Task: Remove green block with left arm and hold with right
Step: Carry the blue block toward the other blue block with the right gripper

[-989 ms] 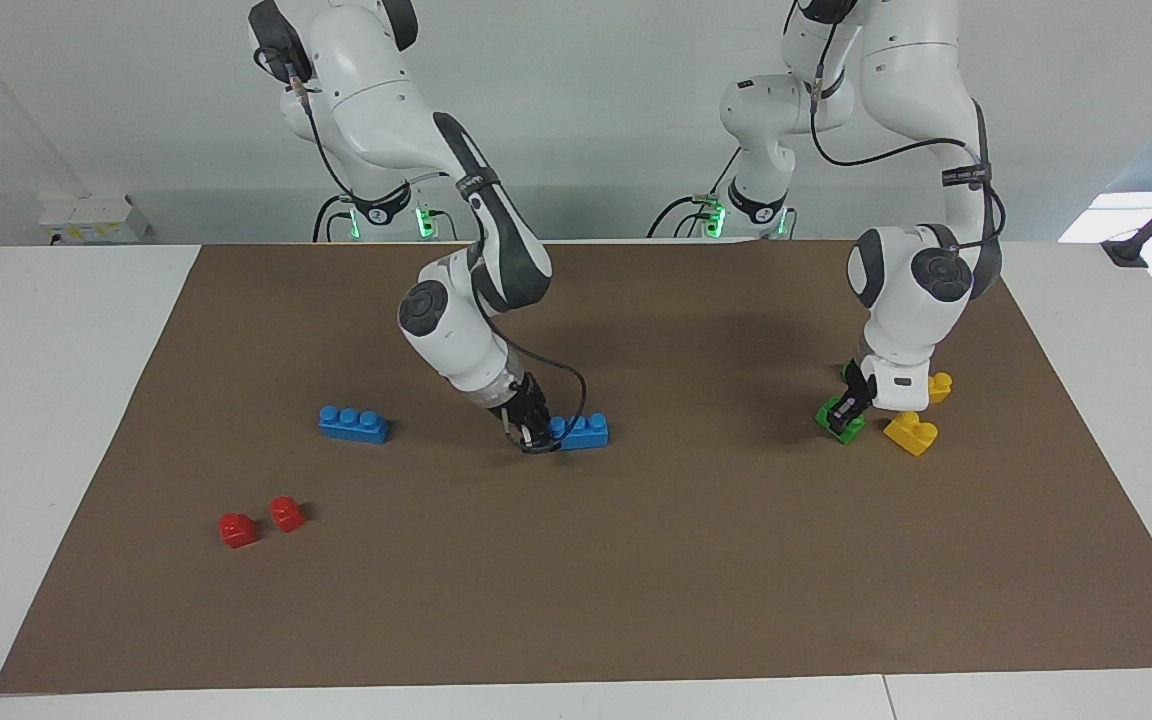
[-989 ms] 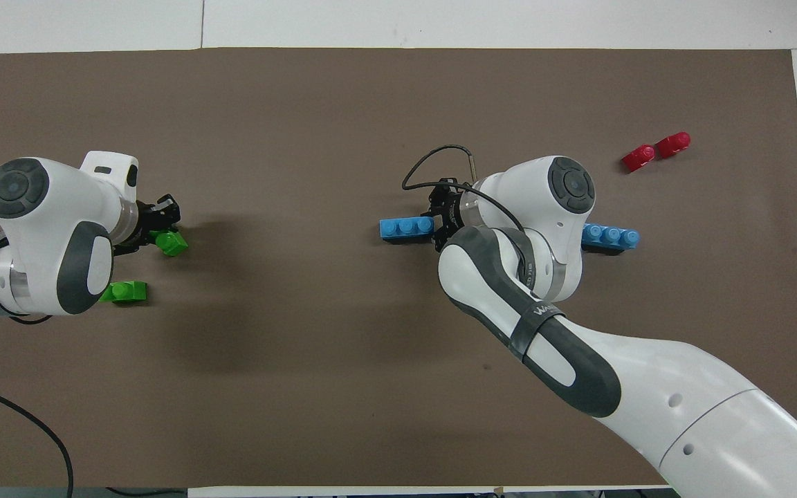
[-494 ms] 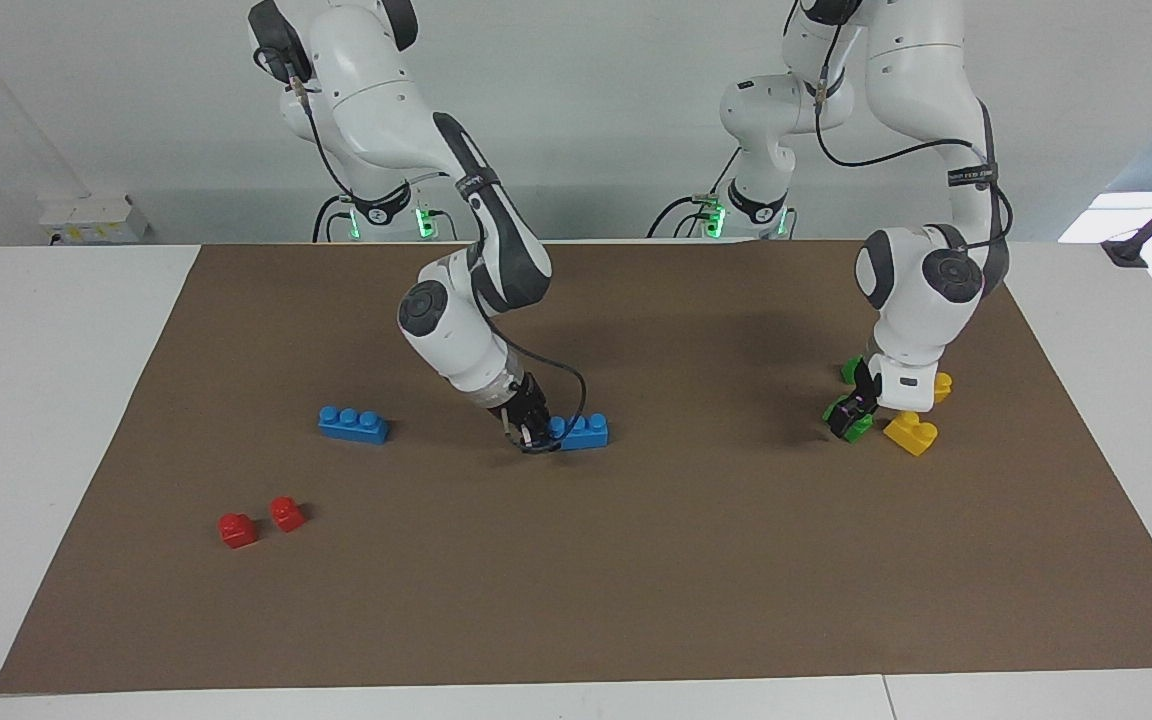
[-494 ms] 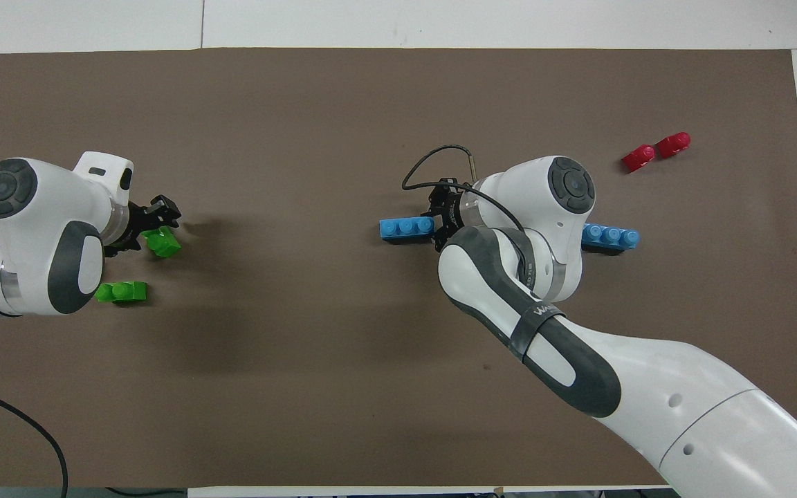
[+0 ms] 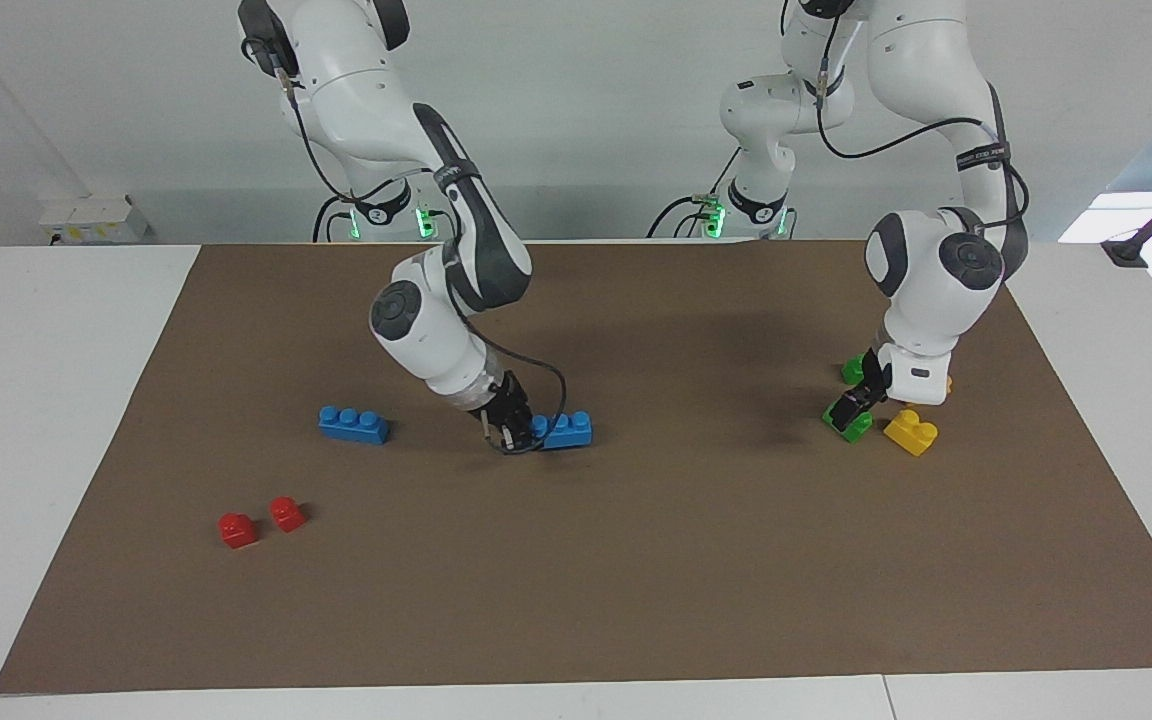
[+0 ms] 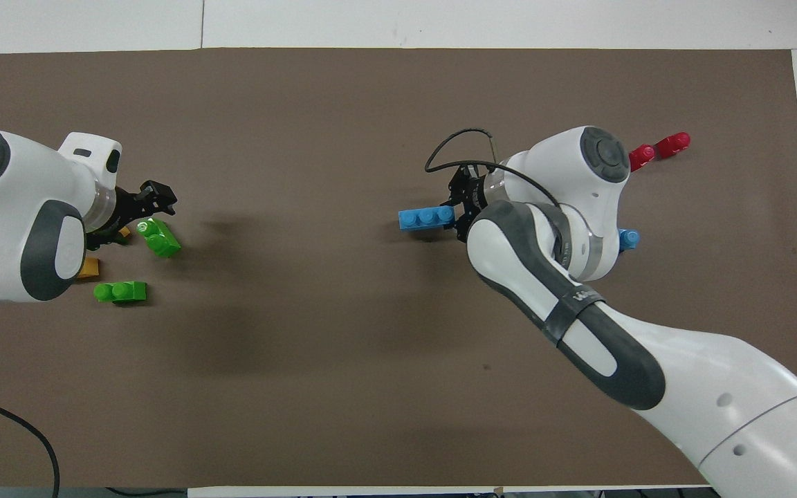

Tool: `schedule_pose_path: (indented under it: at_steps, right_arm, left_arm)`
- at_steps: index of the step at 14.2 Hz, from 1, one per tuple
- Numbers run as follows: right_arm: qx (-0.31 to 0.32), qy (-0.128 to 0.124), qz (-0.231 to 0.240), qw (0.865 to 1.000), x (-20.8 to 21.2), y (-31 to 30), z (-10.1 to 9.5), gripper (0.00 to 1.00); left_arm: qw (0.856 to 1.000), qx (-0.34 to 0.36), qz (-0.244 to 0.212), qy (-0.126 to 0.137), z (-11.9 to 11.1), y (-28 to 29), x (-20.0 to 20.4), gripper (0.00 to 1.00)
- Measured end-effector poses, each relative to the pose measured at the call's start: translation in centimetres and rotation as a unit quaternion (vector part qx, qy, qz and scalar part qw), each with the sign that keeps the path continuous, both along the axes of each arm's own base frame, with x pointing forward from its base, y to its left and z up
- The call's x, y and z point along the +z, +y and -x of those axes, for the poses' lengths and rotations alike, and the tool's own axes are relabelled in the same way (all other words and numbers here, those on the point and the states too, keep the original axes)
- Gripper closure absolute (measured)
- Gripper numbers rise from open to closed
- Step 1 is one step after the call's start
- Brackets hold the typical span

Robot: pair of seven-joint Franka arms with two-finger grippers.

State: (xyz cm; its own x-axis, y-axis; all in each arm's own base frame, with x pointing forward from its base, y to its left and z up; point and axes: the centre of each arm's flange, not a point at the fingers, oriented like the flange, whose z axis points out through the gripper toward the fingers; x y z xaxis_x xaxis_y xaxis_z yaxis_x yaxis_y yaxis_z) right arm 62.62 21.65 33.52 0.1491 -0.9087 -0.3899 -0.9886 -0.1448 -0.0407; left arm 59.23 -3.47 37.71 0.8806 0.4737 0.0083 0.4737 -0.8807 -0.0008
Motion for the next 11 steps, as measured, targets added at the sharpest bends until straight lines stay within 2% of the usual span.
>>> schedule_pose_path:
  at_steps: [2,4,8,11]
  right_arm:
    - [0.017,0.003,-0.006,1.0,4.3,-6.2,-2.8,0.65]
    - [0.015,0.003,-0.013,1.0,6.1,-11.7,-4.4,0.65]
    - [0.039,0.001,-0.023,0.999,4.5,-17.3,-6.3,0.65]
    - [0.067,0.0,-0.024,0.997,1.5,-19.4,-7.0,0.65]
  left_arm:
    - [1.0,0.004,0.005,-0.007,-0.1,-0.1,3.9,0.0]
    - [1.0,0.002,0.004,-0.017,0.4,-0.4,7.9,0.0]
    - [0.999,-0.017,-0.002,-0.043,2.7,-0.8,14.6,0.0]
    - [0.997,-0.07,-0.01,-0.038,4.9,-0.9,17.8,0.0]
